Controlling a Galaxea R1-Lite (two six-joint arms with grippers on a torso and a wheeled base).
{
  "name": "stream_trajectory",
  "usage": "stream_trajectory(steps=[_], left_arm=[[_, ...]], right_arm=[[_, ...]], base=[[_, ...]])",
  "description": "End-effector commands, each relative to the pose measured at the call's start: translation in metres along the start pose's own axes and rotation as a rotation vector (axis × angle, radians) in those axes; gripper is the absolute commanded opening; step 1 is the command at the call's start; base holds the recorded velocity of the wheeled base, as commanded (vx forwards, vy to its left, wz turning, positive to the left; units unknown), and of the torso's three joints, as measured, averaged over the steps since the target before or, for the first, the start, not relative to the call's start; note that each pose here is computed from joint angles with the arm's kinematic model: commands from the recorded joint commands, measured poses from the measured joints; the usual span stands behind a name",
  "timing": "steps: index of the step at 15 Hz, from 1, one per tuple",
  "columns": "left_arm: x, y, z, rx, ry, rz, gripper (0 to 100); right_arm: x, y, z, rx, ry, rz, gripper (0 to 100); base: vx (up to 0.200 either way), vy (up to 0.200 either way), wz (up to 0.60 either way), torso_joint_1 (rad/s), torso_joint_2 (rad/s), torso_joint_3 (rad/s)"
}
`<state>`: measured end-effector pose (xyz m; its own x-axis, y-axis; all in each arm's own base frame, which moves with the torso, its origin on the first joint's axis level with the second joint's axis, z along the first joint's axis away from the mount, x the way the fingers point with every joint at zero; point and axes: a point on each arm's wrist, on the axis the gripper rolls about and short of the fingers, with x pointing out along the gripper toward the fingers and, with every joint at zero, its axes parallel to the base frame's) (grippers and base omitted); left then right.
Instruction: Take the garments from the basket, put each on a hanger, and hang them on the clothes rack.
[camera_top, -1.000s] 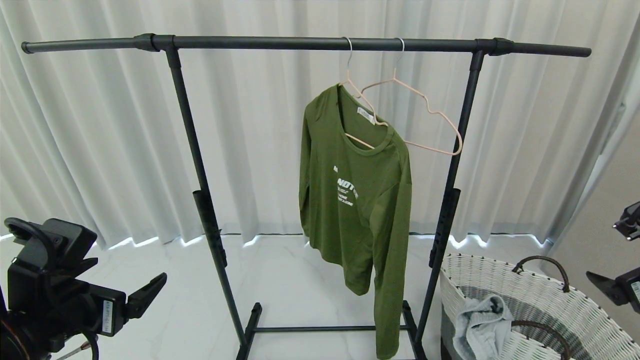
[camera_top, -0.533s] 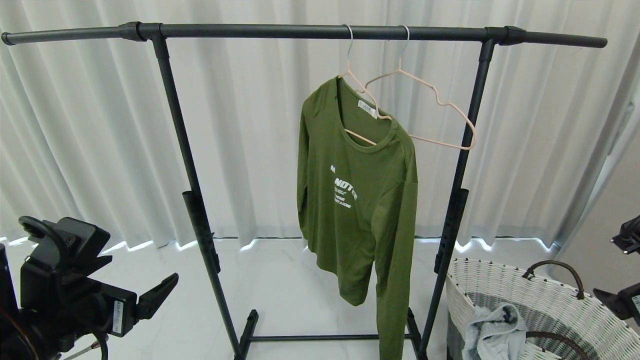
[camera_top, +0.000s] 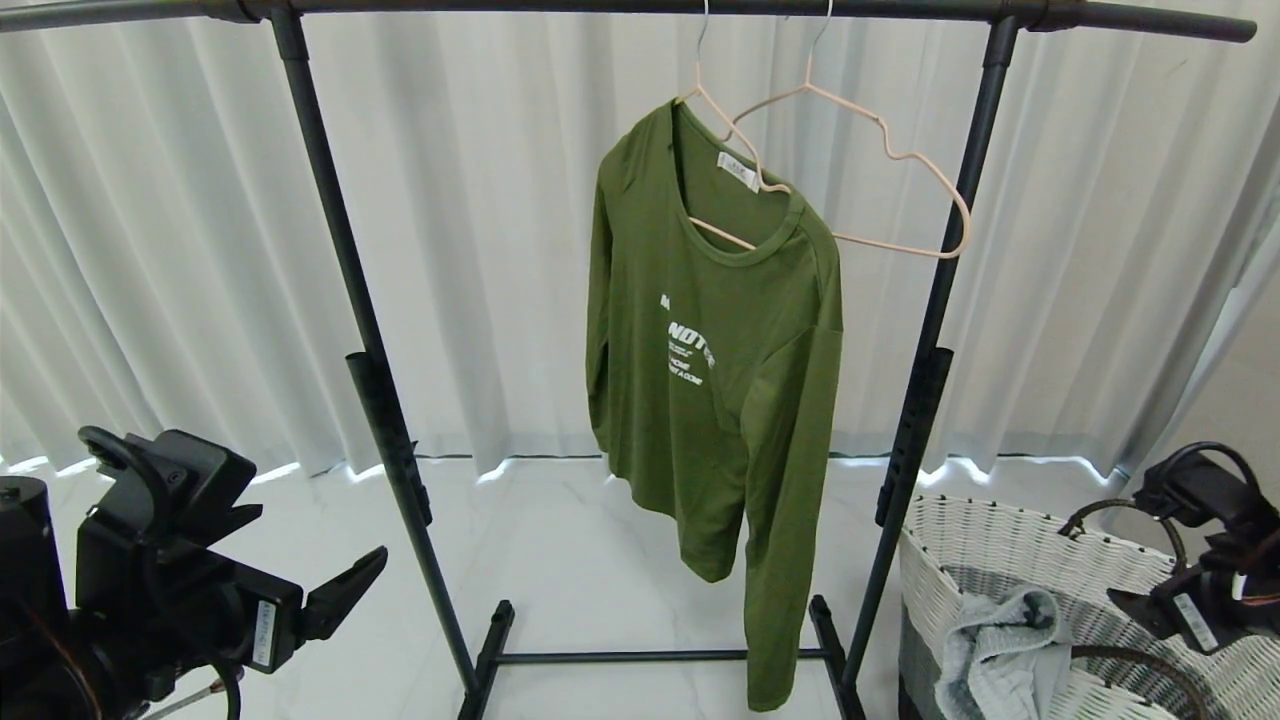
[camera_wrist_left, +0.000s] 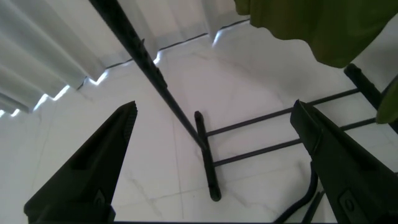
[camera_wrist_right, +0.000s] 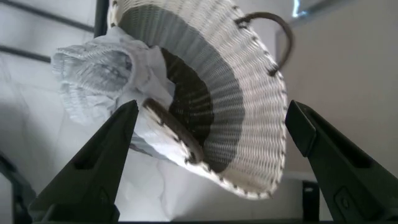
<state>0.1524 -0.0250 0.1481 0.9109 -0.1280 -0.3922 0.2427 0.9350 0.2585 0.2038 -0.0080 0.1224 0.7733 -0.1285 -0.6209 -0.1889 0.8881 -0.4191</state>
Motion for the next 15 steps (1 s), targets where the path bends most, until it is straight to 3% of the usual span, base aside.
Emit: stream_trajectory(steps=[1,6,13,14,15], left_arm=[[0.002,-0.003,0.001,0.007,0.000,-0.017,100],[0.001,-0.008,-0.001,0.021,0.004,-0.047,100],[0.005,-0.014,-0.001,0.036,0.017,-0.083,100],[0.005,-0.014,-0.001,0.036,0.017,-0.083,100],[0.005,-0.014,-0.001,0.035,0.016,-0.084,100]], right_arm=[[0.065,0.009,-0.011,-0.050,0.086,0.075,100],[0.099,0.019,-0.017,-0.089,0.081,0.180,100],[0.127,0.015,-0.012,-0.081,0.102,0.155,100],[0.127,0.015,-0.012,-0.082,0.103,0.155,0],[0.126,0.015,-0.011,-0.085,0.101,0.153,0]], base=[[0.000,0.000,0.00,0.000,0.00,0.000],[0.000,0.000,0.00,0.000,0.00,0.000],[0.000,0.000,0.00,0.000,0.00,0.000],[0.000,0.000,0.00,0.000,0.00,0.000],[0.000,0.000,0.00,0.000,0.00,0.000]])
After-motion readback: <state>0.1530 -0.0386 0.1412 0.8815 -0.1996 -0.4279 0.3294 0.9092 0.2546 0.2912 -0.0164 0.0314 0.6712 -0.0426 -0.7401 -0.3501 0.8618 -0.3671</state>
